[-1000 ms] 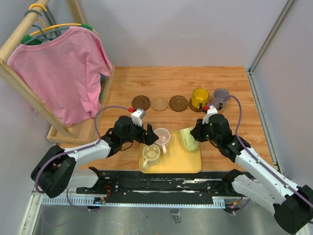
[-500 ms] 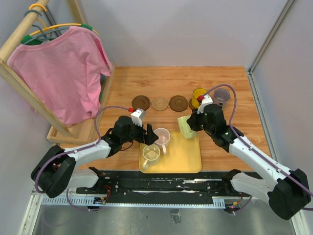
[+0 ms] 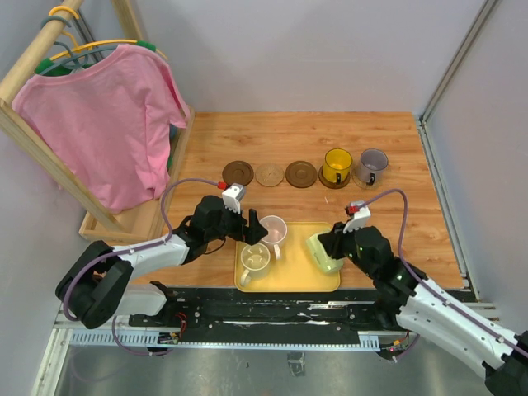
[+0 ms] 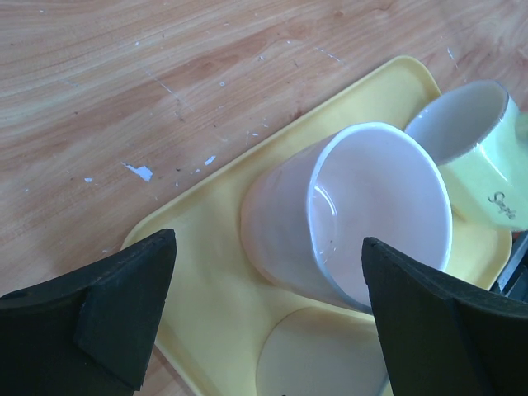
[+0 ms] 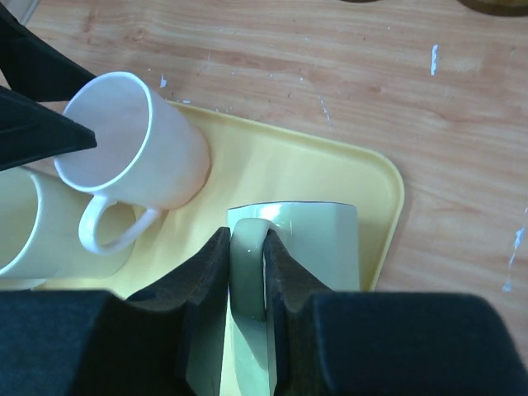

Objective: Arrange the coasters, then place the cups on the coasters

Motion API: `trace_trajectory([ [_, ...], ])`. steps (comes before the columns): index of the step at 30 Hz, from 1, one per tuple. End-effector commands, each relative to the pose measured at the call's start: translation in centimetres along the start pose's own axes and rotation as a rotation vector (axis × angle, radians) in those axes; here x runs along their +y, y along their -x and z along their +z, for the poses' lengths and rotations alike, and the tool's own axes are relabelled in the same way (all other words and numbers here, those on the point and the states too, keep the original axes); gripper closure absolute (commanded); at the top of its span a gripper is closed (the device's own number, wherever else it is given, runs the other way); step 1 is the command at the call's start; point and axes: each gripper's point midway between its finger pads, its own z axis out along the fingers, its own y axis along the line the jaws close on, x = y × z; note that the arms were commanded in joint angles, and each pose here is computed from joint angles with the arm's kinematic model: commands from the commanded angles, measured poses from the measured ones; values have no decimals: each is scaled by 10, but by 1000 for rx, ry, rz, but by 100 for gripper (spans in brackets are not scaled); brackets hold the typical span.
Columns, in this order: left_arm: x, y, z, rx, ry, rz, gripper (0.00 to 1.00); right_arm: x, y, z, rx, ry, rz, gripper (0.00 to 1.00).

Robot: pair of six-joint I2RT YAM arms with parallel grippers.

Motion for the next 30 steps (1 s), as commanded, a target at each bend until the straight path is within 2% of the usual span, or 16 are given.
trace_trajectory([
  [1,0,-1,2,-8,-1,29,2,-32,-61,-23,154,-143,39,99],
  [7,-3,2,1,-14,-13,21,2,-33,-55,-34,176,-162,37,99],
  [8,-4,2,0,-16,-17,20,2,-32,-53,-34,186,-166,30,95],
  [10,-8,4,-2,-19,-28,21,2,-33,-49,-35,211,-191,14,81],
  [12,-11,7,-5,-27,-40,22,2,-34,-42,-35,235,-226,-3,57],
  [13,-12,8,-6,-29,-45,25,2,-35,-39,-36,249,-245,-13,51],
  [18,-15,13,-12,-52,-48,29,2,-38,-36,-28,286,-299,-50,38],
  [21,-14,13,-12,-51,-45,31,2,-35,-40,-20,262,-281,-36,34],
  [30,-14,11,-13,-42,-47,30,2,-28,-20,-28,237,-273,-36,33],
])
